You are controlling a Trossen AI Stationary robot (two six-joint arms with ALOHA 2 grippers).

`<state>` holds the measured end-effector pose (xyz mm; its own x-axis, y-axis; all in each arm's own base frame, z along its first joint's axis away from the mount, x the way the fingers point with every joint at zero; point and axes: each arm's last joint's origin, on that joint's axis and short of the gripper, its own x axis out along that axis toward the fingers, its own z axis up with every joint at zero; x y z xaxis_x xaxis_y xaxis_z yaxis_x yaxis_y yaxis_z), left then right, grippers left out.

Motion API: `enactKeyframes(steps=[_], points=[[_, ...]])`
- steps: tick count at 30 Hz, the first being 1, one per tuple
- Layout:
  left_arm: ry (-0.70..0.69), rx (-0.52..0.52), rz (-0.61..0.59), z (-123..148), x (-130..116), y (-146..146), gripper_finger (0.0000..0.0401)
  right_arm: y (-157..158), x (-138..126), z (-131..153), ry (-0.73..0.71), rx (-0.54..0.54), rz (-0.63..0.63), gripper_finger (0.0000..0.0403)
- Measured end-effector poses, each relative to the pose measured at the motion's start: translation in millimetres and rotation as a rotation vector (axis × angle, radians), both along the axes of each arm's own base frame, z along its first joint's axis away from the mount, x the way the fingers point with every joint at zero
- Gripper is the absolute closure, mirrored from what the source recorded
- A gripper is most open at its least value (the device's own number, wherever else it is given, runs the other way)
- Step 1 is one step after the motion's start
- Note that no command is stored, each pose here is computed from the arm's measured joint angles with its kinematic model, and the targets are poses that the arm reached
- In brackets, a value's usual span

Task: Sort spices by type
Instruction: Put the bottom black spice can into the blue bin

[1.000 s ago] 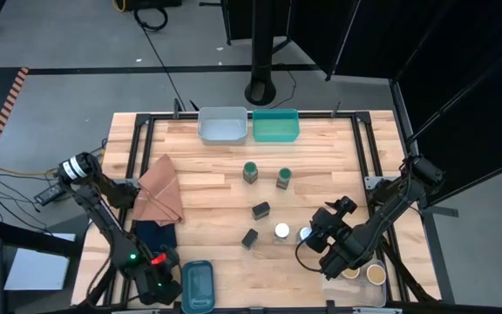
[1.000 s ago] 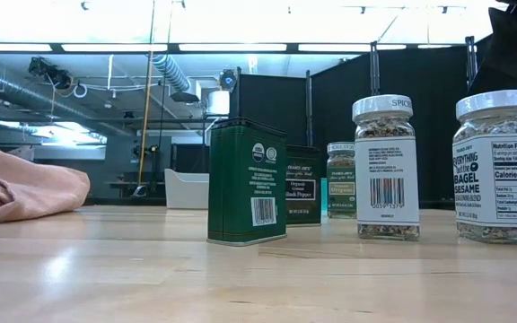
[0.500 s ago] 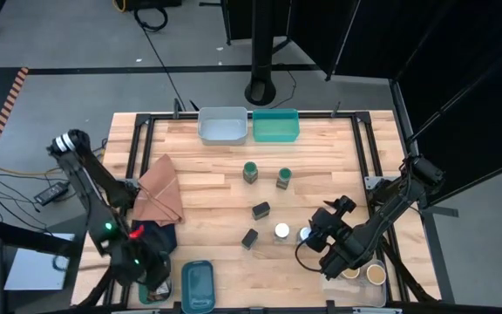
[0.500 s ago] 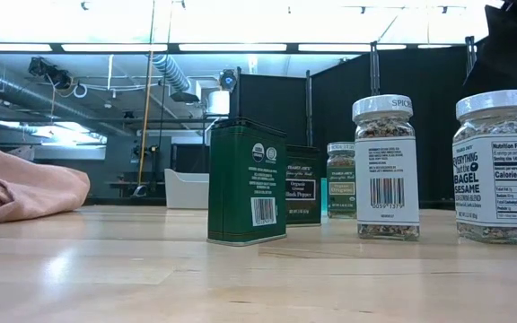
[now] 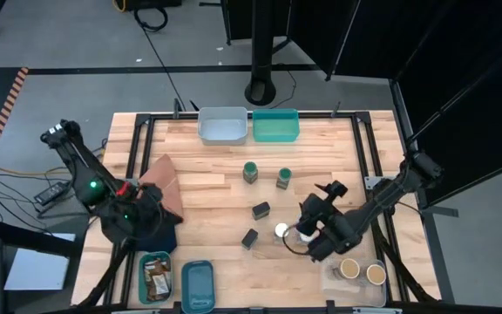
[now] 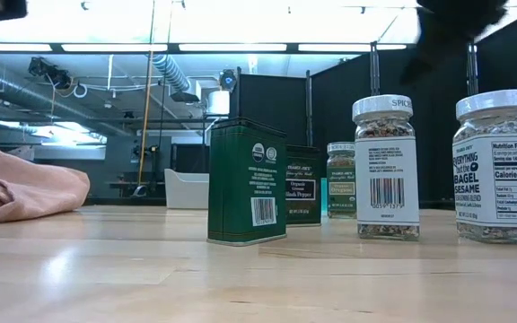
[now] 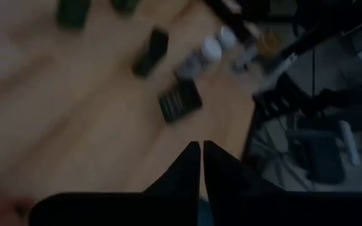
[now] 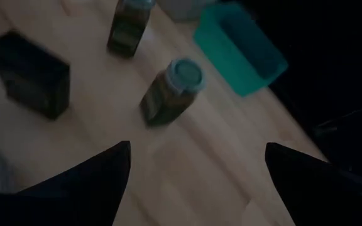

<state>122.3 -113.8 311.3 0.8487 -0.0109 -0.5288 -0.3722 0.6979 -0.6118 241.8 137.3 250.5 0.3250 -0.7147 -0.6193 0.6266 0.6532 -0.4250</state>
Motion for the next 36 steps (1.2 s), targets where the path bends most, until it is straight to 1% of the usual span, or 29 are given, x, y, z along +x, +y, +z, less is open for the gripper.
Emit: enactKeyframes(steps=[4, 7, 12, 15, 17, 19, 21, 24, 27, 29, 33, 35, 36], points=[[-0.062, 0.152, 0.021, 6, 1, 11, 0.0378, -15, 18, 28, -0.029, -0.008, 0.020, 0.0029], [-0.092, 0.274, 0.045, 8, 2, 17, 0.0378, -23, 37, 54, -0.074, 0.008, 0.064, 0.0029], [-0.116, 0.402, 0.115, 10, 4, 22, 0.0378, -31, 70, 91, -0.168, 0.049, 0.232, 0.0029], [-0.118, 0.455, 0.133, 11, 5, 24, 0.0378, -38, 84, 103, -0.201, 0.064, 0.337, 0.0029], [-0.115, 0.487, 0.130, 11, 5, 25, 0.0378, -40, 93, 109, -0.238, 0.102, 0.424, 0.0029], [-0.111, 0.509, 0.119, 11, 6, 25, 0.0378, -41, 103, 115, -0.305, 0.143, 0.521, 0.0029], [-0.109, 0.521, 0.116, 11, 6, 25, 0.0378, -39, 113, 119, -0.363, 0.155, 0.592, 0.0029], [-0.109, 0.527, 0.115, 11, 6, 25, 0.0378, -36, 124, 118, -0.418, 0.143, 0.631, 0.0029], [-0.110, 0.525, 0.116, 11, 6, 25, 0.0378, -35, 130, 118, -0.484, 0.132, 0.603, 0.0029], [-0.113, 0.523, 0.117, 11, 6, 25, 0.0378, -34, 135, 117, -0.527, 0.144, 0.569, 0.0029], [-0.108, 0.541, 0.116, 11, 5, 25, 0.0378, -30, 143, 101, -0.505, 0.184, 0.529, 0.0029], [-0.107, 0.563, 0.113, 11, 5, 26, 0.0378, -24, 147, 86, -0.440, 0.182, 0.541, 0.0029], [-0.106, 0.573, 0.110, 11, 5, 26, 0.0378, -20, 149, 82, -0.418, 0.183, 0.567, 0.0029]])
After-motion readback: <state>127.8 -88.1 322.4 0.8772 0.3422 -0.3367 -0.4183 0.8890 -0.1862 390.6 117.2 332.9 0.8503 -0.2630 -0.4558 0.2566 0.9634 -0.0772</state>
